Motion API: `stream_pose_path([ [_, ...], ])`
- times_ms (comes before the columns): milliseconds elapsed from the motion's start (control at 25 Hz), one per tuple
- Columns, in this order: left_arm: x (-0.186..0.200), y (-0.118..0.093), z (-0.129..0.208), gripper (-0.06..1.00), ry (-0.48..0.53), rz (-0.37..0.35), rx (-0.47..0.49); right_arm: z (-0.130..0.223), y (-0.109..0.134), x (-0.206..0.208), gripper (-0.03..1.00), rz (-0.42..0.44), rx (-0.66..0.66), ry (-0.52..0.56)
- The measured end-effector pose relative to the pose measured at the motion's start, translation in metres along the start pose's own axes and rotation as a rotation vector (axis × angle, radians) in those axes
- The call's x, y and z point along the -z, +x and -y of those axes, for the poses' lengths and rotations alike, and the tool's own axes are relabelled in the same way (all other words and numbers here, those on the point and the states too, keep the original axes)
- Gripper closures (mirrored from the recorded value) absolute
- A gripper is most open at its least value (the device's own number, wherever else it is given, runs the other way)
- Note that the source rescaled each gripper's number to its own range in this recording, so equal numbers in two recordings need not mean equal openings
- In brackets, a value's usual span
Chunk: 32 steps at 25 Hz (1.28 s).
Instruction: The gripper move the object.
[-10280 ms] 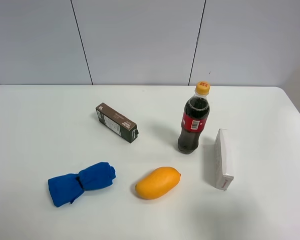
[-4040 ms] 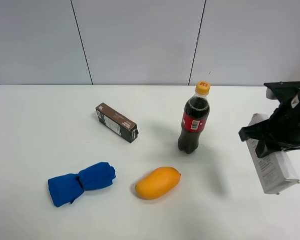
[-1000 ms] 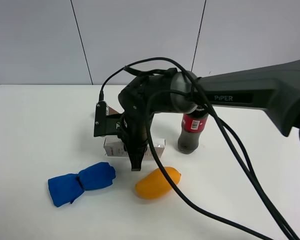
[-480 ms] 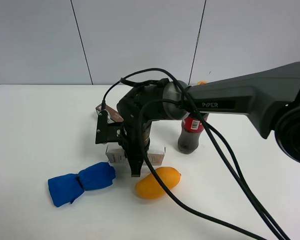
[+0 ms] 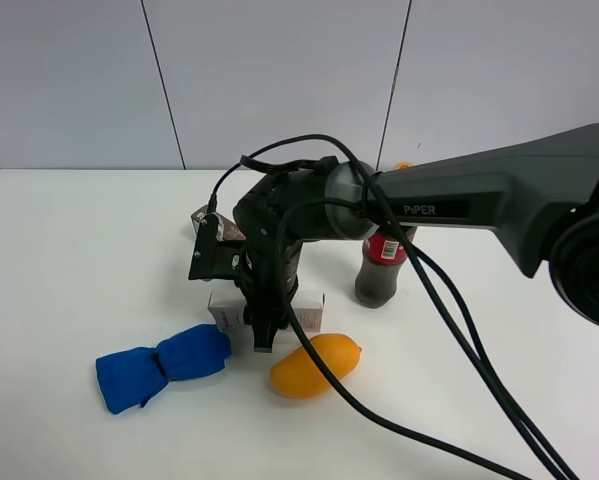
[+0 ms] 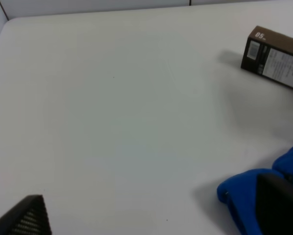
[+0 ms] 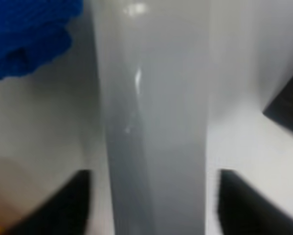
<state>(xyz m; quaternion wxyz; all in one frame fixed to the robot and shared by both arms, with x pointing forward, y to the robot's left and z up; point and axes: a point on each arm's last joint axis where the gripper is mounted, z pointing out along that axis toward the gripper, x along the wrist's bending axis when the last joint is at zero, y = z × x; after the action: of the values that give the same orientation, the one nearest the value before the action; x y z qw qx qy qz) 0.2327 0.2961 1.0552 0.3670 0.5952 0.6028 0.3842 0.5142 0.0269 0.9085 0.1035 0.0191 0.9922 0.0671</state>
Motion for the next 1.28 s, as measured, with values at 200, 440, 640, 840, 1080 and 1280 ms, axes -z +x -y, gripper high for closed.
stream_pose_path([
  [200, 0.0, 0.0, 0.0, -0.06, 0.0, 0.0, 0.0, 0.0, 0.0, 0.0, 0.24, 0.002, -0.028, -0.002],
  [440, 0.0, 0.0, 0.0, -0.06, 0.0, 0.0, 0.0, 0.001, 0.0, 0.003, 0.21, -0.006, -0.031, 0.011],
  [640, 0.0, 0.0, 0.0, -0.06, 0.0, 0.0, 0.0, 0.009, 0.001, 0.045, 0.21, -0.024, -0.052, 0.054],
  [840, 0.0, 0.0, 0.0, -0.06, 0.0, 0.0, 0.0, 0.024, 0.003, 0.123, 0.21, 0.008, -0.167, 0.029],
  [1080, 0.0, 0.0, 0.0, -0.06, 0.0, 0.0, 0.0, 0.051, 0.015, 0.215, 0.21, 0.078, -0.386, -0.094],
  [1280, 0.0, 0.0, 0.0, -0.06, 0.0, 0.0, 0.0, 0.076, 0.022, 0.266, 0.21, 0.169, -0.444, -0.185],
])
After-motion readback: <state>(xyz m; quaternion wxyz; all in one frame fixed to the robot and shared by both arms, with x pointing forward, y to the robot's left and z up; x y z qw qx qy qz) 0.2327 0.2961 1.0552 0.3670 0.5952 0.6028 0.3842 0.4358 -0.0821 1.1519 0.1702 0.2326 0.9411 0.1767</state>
